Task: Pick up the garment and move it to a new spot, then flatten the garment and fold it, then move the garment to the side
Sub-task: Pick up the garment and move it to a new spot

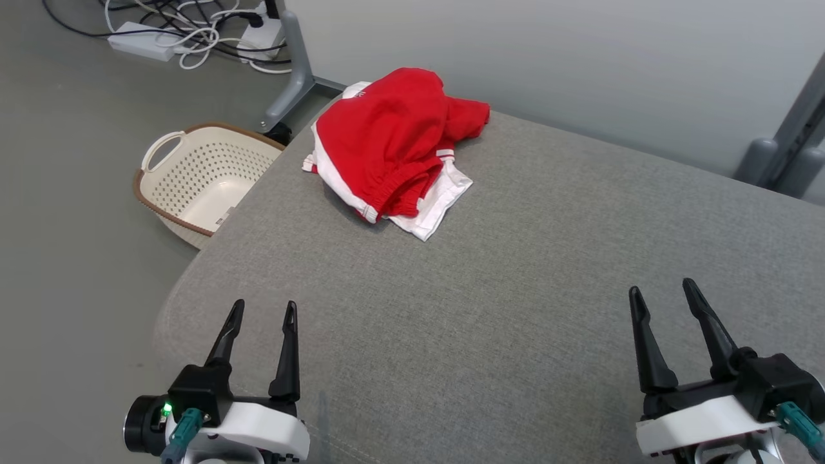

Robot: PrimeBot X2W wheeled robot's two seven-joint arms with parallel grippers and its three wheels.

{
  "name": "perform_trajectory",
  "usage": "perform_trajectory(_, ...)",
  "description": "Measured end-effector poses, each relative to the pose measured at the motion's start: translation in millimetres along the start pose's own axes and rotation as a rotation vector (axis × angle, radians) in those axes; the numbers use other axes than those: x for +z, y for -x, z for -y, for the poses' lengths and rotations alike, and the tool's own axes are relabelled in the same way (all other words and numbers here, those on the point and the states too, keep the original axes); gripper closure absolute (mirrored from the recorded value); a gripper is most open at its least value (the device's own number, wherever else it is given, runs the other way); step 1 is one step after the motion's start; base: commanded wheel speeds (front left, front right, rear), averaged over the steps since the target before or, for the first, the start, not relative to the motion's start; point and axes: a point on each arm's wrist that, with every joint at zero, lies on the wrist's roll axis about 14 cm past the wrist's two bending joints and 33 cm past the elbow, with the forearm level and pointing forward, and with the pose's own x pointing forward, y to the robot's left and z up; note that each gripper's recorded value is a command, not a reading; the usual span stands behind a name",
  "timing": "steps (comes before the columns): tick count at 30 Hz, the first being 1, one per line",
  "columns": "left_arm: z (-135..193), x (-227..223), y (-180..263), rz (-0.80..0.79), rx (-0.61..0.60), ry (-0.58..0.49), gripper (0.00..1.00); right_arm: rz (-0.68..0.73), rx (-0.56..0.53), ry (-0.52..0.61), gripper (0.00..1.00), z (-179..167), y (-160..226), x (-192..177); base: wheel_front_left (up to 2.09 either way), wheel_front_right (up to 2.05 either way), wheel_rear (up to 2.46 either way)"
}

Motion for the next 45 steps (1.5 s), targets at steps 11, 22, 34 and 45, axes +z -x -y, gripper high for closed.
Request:
perform_trajectory(11, -20.7, -5.1, 5.9, -0.023, 0.094, 0.081, 0.00, -0.015, 0.057, -0.012, 0.00, -15.6, -12.1, -9.7, 0.00, 0.00, 0.00)
perform_trajectory(22, -4.2, 9.8, -42.2, 0.010, 0.004, -0.009, 0.00, -0.043, 0.020, 0.005, 0.00, 3.3, -13.4, -25.9, 0.00, 0.00, 0.00)
perform_trajectory(34, 45.5, 8.1, -147.1, -0.104, -0.238, -0.124, 0.00, -0.080, -0.067, 0.031, 0.00, 42.7, -8.5, -47.0, 0.00, 0.00, 0.00)
perform_trajectory(45, 74.3, -75.3, -172.2, -0.430, -0.333, -0.202, 0.00, -0.114, -0.181, 0.069, 0.00, 85.6, 10.9, -57.6, 0.00, 0.00, 0.00)
